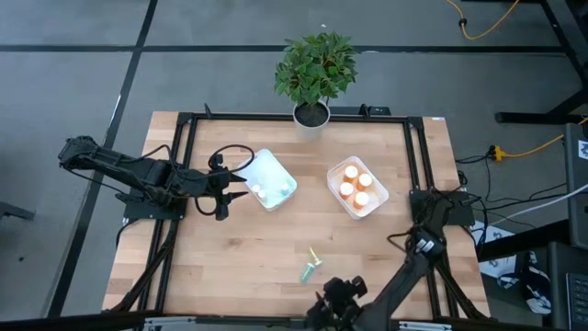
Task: Pick and place medicine bottles into bin by pill shape (circle, oval)
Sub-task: Put the yellow pill bottle into the left white bin
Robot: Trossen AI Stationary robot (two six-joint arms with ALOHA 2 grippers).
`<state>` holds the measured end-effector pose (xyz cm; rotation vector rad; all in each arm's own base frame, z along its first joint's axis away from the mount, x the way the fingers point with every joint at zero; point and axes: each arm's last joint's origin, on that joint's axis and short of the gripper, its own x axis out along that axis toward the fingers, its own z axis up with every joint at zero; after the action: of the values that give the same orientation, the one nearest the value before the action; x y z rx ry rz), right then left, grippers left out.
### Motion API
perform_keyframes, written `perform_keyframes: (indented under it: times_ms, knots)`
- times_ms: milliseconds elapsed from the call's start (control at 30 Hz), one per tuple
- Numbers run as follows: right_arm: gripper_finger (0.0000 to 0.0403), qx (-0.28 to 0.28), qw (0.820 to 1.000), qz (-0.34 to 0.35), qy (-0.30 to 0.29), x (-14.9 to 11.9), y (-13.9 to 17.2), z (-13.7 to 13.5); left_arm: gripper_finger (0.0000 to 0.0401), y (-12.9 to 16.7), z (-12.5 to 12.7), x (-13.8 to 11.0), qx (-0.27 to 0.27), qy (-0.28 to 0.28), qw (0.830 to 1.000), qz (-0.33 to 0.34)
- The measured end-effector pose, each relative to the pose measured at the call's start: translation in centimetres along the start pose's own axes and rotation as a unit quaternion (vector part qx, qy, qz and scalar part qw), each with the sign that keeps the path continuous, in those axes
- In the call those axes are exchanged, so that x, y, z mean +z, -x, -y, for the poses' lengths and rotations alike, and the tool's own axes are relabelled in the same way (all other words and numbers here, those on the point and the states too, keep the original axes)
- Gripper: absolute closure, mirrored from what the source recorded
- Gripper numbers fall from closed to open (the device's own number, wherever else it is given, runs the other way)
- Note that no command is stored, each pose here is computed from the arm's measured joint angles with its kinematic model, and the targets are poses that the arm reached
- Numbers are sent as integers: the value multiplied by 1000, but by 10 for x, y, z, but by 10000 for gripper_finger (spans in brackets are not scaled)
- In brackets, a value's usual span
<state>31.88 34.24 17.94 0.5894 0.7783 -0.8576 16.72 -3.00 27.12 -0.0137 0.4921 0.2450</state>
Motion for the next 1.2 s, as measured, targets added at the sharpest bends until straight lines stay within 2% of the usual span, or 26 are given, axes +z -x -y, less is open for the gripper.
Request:
perform_keyframes:
  times_ms: [100,267,500,833,1200]
  knots:
    - [150,-31,999,21,33,-8,-16,3,230,0,0,0,0,0,1000,0]
    - [150,-46,990,96,89,-15,-32,7,230,0,0,0,0,0,1000,0]
    - [150,-92,986,98,103,-20,-53,12,230,0,0,0,0,0,1000,0]
    - [150,-86,982,124,112,-25,-62,12,230,0,0,0,0,0,1000,0]
    - [150,-61,982,151,94,-44,-91,26,230,0,0,0,1,-1,1000,-2]
